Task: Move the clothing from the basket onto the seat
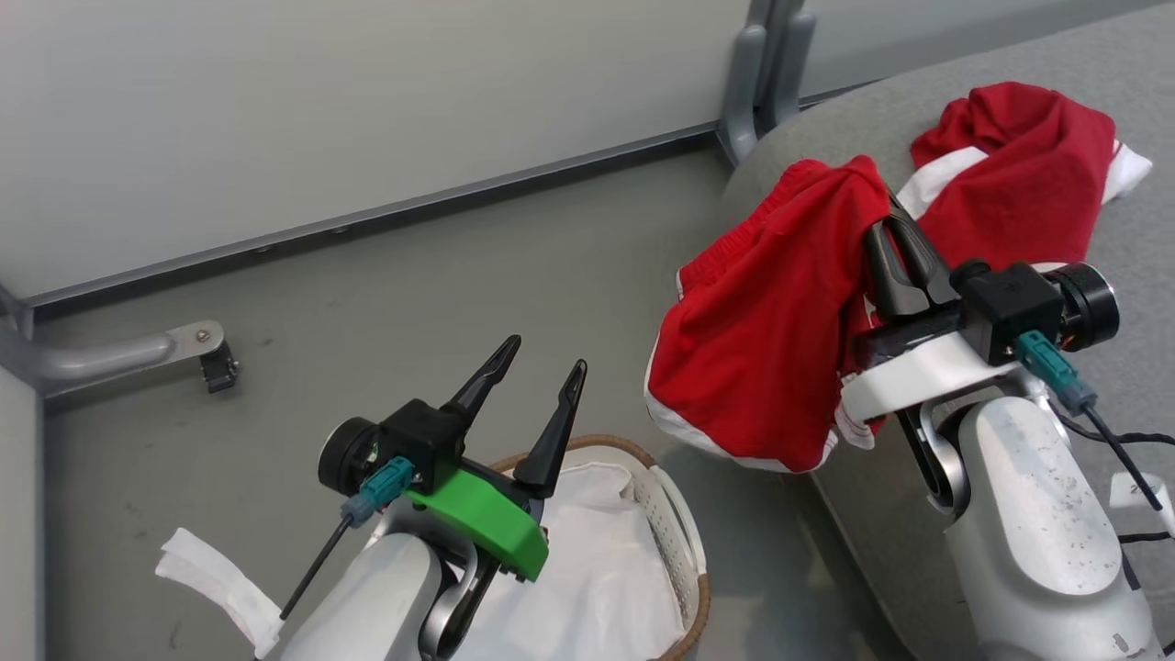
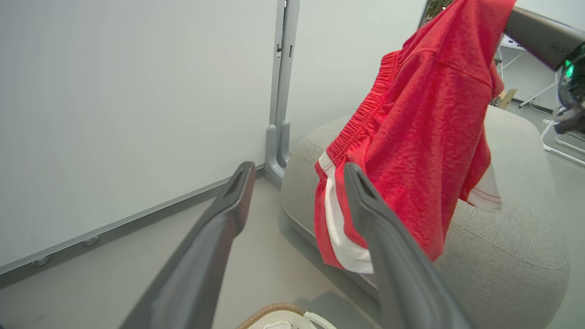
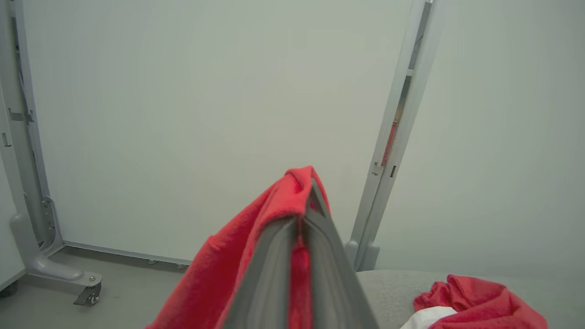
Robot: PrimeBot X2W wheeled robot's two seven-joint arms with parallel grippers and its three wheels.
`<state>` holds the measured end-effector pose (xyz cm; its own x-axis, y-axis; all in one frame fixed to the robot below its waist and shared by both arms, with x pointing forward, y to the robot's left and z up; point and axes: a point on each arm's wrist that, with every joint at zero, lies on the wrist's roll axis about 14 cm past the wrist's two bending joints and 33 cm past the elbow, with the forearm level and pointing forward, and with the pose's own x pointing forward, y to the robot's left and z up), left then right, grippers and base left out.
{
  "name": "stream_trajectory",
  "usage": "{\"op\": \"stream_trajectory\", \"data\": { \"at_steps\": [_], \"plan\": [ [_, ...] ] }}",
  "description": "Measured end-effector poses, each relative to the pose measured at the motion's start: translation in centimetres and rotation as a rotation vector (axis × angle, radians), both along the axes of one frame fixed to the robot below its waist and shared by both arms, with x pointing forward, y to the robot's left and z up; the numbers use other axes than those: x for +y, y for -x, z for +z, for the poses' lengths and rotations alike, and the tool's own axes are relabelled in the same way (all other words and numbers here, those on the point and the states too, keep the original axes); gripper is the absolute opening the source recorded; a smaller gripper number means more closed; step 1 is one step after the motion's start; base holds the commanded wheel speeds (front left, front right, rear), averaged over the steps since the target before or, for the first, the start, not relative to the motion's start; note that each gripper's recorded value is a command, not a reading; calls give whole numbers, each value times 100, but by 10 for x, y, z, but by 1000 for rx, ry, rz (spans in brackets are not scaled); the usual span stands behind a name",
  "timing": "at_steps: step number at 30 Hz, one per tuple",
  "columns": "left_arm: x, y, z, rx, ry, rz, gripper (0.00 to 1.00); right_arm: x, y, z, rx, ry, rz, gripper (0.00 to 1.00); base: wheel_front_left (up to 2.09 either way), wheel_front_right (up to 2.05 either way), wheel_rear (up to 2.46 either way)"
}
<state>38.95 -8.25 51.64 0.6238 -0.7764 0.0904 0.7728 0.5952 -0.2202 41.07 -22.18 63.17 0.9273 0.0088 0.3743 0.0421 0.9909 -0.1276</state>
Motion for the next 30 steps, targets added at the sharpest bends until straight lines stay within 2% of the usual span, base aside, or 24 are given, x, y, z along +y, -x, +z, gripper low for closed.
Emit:
{"op": "stream_trajectory", "data": {
  "at_steps": [14, 20, 25, 30],
  "plan": [
    [-79, 9, -24, 10, -15, -254, 100, -91, 40, -20, 70, 1, -274, 0, 0, 0, 0],
    [-96, 10, -41, 50, -6, -314, 100, -111, 37, -28, 109, 29, -336, 0, 0, 0, 0],
    [-99, 6, -54, 73, -4, -332, 100, -128, 20, -1, 61, 113, -390, 0, 0, 0, 0],
    [-87, -9, -66, 77, -26, -302, 100, -141, -8, 59, -77, 215, -427, 0, 0, 0, 0]
  ]
}}
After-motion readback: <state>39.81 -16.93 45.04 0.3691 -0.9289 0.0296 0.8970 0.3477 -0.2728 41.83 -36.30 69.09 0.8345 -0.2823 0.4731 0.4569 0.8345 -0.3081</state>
